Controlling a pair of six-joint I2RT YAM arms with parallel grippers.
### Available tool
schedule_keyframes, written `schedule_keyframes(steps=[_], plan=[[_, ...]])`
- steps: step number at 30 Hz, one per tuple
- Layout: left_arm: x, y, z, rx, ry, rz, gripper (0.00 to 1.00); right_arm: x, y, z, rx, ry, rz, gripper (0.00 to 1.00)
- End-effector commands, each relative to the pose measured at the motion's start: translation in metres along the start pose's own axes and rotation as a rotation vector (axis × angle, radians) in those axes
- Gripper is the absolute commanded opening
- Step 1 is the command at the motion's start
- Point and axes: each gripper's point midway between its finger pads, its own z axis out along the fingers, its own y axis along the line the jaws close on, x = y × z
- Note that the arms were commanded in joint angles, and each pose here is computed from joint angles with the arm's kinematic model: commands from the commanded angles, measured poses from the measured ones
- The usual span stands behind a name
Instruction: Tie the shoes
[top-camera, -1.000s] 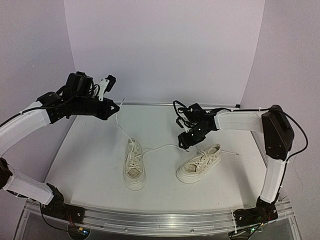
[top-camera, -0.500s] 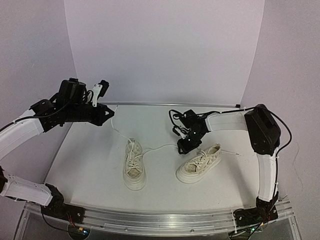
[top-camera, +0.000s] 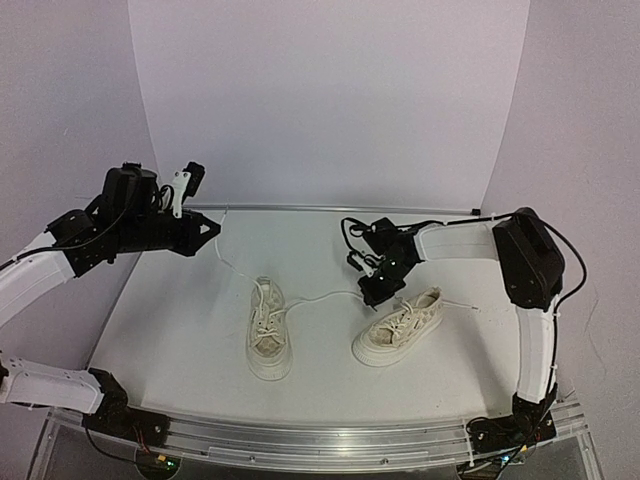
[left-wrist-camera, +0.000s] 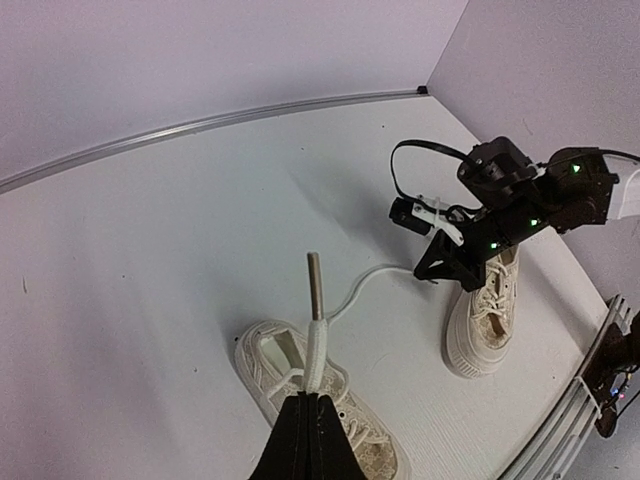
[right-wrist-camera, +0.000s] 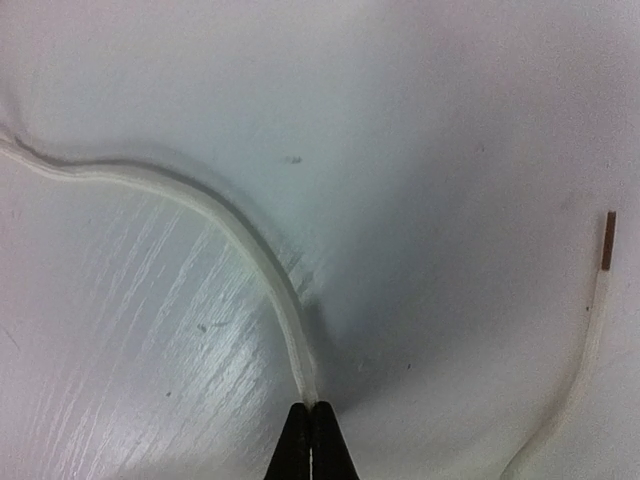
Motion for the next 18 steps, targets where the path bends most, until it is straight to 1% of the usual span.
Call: schedule_keyframes(steps=[1,5,8,10,14,18], plan=[[-0.005,-0.009,-0.014,0.061,-0.063,-0.008,0.00,-0.027,0.023,-0.076,-0.096,-0.142,0.013,0.00],[0.001,-0.019,-0.036,0.128,-0.109,0.022,0.00,-0.058,0.061,-0.148,-0.257,-0.313,0.001,0.00],[0.008,-0.029,-0.050,0.190,-0.128,0.040,0.00,-0.074,0.103,-0.191,-0.399,-0.420,-0.072,0.00],[0.013,-0.037,-0.058,0.241,-0.132,0.056,0.00,-0.084,0.133,-0.210,-0.468,-0.462,-0.133,0.00],[0.019,-0.049,-0.071,0.323,-0.148,0.066,0.00,-0.104,0.186,-0.220,-0.555,-0.488,-0.210,0.00],[0.024,-0.069,-0.090,0.449,-0.171,0.107,0.00,-0.123,0.238,-0.217,-0.645,-0.497,-0.260,0.00]])
